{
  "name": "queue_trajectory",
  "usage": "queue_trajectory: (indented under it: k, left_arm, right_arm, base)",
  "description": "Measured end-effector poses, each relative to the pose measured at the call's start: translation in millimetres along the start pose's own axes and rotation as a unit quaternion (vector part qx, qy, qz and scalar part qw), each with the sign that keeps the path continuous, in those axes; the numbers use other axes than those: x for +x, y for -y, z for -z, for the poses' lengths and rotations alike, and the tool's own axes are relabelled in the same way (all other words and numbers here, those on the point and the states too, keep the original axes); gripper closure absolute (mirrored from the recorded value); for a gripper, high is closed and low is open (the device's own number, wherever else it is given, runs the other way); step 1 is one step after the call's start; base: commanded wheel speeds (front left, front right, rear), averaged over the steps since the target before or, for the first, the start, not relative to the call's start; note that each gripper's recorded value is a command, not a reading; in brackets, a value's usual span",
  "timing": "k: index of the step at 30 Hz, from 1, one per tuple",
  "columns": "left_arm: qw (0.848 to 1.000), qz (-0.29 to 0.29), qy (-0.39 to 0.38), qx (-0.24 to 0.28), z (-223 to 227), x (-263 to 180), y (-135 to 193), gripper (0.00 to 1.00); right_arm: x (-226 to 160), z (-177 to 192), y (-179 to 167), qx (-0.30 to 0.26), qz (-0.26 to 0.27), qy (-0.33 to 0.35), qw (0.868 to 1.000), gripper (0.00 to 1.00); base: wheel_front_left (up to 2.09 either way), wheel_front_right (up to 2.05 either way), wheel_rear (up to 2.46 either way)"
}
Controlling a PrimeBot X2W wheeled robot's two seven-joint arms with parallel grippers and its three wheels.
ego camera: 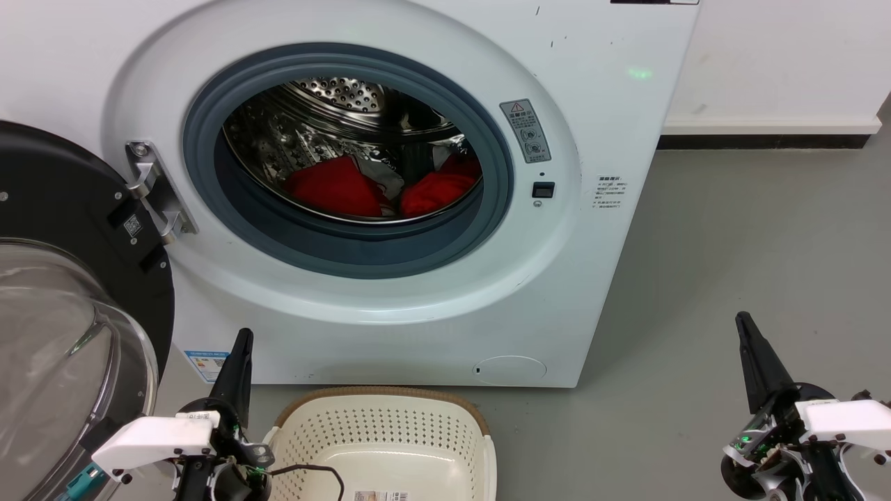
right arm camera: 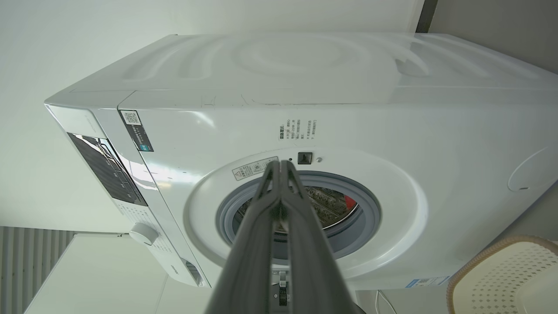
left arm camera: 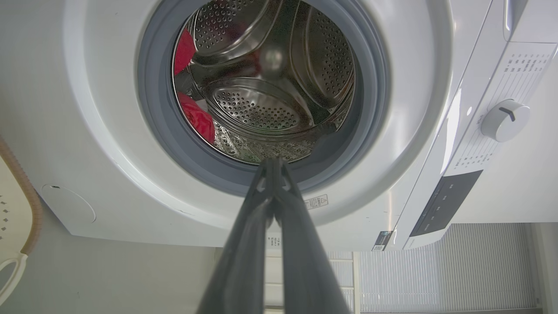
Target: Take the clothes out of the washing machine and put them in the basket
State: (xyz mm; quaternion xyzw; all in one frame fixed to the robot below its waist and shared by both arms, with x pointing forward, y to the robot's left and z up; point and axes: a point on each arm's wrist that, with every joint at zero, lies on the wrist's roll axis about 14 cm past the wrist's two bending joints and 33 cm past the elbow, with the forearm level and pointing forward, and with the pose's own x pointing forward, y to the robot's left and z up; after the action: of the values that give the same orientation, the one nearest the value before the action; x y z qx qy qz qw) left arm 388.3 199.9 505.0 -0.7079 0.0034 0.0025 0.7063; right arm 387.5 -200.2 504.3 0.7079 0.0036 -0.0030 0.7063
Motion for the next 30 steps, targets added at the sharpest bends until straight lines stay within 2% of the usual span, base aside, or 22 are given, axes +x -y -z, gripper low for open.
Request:
queue_trajectory:
  k: [30]
  left_arm:
    - [1.000,0.000,0.000,0.000,0.0,0.0,0.0,1.00]
  right_arm:
    - [0.0,0.0,0.0,0.000,0.000,0.000,1.000,1.00]
  base:
    - [0.00,0.00,0.00]
